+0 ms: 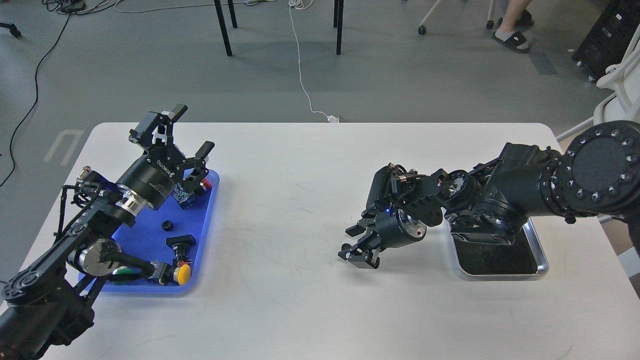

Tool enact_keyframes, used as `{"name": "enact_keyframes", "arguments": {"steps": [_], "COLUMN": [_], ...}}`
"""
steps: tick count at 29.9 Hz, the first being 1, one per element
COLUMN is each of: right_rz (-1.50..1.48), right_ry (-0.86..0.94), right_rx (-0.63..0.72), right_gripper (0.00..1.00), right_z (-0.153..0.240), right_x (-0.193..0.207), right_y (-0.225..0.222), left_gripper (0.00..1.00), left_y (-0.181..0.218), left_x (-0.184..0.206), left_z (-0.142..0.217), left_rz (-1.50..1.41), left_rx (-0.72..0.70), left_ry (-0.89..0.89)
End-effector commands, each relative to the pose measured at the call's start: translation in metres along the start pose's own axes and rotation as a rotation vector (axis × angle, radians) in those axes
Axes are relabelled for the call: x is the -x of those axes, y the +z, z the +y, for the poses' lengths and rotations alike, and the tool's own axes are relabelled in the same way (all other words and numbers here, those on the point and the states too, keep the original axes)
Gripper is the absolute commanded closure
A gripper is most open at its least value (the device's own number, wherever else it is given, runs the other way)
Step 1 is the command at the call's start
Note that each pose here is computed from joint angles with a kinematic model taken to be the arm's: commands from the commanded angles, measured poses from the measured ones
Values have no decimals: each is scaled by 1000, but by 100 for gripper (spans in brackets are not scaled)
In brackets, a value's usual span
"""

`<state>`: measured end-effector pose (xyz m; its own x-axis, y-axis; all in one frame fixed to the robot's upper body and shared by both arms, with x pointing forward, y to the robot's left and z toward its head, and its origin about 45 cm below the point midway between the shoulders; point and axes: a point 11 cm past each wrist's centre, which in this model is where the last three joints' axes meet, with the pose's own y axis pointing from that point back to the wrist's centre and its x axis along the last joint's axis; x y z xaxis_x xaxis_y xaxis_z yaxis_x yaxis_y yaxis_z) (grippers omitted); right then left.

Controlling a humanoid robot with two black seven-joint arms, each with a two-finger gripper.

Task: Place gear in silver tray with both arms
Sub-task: 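Lower the right gripper and close it on the gear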

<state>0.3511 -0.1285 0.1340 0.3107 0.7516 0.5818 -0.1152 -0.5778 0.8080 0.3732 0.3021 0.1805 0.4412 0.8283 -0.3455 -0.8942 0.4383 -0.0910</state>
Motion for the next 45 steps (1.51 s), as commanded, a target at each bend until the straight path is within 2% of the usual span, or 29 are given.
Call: {"name": "enact_keyframes", "arguments": {"steps": [1,2,6,16,18,20,27,45], "right_rz": [-20,-21,-26,-36,-35,-37,-37,-22], "right_ry": [5,5,4,6,4,3,1,6], "right_rx": [-1,-1,-3,-2,2,1,2,14], "right_gripper": [48,51,54,57,66,67,80,82], "right_z": [-2,-2,-3,-4,-4,-4,-4,0], "right_x": [2,3,4,6,7,7,8,0], "right_y": [-1,-1,-2,-2,-1,-1,-1,4], "left_gripper": [2,2,2,2,2,2,2,2], "left_y": [0,0,0,0,0,0,0,0], "left_x": [0,0,0,0,0,0,0,-1], "left_z": [0,0,0,0,0,0,0,0], "left_rz": [0,0,0,2,0,0,0,0], "left_rx": [0,0,0,1,0,0,1,1], "left_ry": [0,0,0,0,0,0,1,2]}}
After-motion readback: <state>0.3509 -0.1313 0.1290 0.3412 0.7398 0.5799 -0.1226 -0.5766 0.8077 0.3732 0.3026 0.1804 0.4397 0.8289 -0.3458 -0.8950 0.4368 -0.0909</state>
